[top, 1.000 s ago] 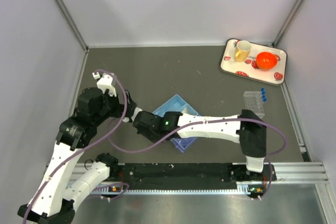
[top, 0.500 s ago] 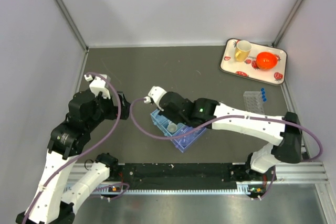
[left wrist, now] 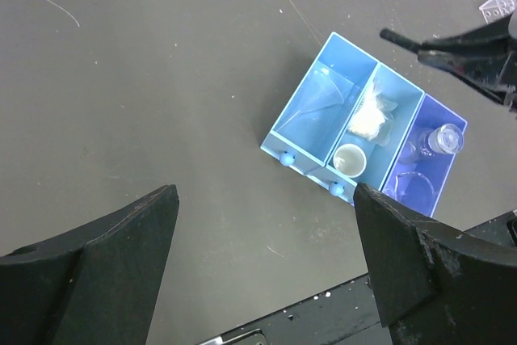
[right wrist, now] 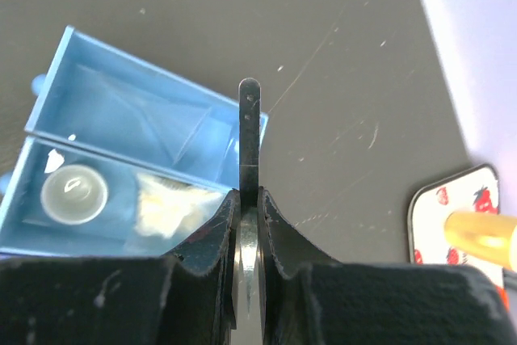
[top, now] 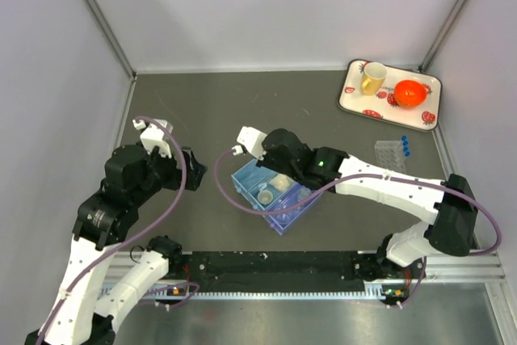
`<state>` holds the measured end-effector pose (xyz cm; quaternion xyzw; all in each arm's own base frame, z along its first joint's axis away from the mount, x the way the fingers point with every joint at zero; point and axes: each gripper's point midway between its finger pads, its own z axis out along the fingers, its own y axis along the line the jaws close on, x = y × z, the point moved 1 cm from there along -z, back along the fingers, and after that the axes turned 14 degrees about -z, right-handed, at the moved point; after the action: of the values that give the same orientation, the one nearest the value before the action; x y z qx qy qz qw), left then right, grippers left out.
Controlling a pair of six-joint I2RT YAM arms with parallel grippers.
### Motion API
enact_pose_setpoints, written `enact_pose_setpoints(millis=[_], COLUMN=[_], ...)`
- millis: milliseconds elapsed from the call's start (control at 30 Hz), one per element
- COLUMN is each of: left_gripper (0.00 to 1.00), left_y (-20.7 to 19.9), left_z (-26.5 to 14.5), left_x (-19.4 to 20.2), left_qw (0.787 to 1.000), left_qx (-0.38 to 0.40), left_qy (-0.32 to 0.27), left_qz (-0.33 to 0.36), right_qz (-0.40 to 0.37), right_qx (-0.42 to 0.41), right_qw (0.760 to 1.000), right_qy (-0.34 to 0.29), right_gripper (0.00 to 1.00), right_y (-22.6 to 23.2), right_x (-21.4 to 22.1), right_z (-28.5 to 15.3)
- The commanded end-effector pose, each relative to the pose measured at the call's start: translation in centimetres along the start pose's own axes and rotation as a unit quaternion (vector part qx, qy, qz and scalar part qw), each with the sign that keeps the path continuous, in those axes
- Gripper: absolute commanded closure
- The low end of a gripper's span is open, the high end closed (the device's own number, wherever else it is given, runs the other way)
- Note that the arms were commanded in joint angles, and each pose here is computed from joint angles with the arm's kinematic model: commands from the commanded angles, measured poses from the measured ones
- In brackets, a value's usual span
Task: Organize the chemistry lab equipment
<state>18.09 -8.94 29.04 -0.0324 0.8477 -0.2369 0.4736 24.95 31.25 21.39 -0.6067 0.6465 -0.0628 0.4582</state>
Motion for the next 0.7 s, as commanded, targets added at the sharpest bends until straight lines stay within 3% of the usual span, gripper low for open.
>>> enact_pose_setpoints(millis=[0, 167, 667], left_gripper=[0.05, 0.05, 0.05], left_y=[-0.4, -0.3, -0.3], left_z=[0.0, -0.1, 0.2], left_x=[0.4, 0.4, 0.3], left_qw=[1.0, 1.0, 1.0], left_qx=[0.017, 0.018, 0.016], left_qy=[0.001, 0.001, 0.003], left_qz=[0.003, 0.006, 0.012], right_qz=[-0.045, -0.111, -0.22], right_qx=[0.042, 0.027, -0.141], right_qw=[0.996, 0.987, 0.958], right_qy=[-0.066, -0.115, -0.121], right_gripper=[1.0, 1.0, 1.0], right_y=[-2.7, -1.6, 3.9], right_x=[-2.3, -3.2, -1.4], right_z=[0.3, 1.5, 5.1])
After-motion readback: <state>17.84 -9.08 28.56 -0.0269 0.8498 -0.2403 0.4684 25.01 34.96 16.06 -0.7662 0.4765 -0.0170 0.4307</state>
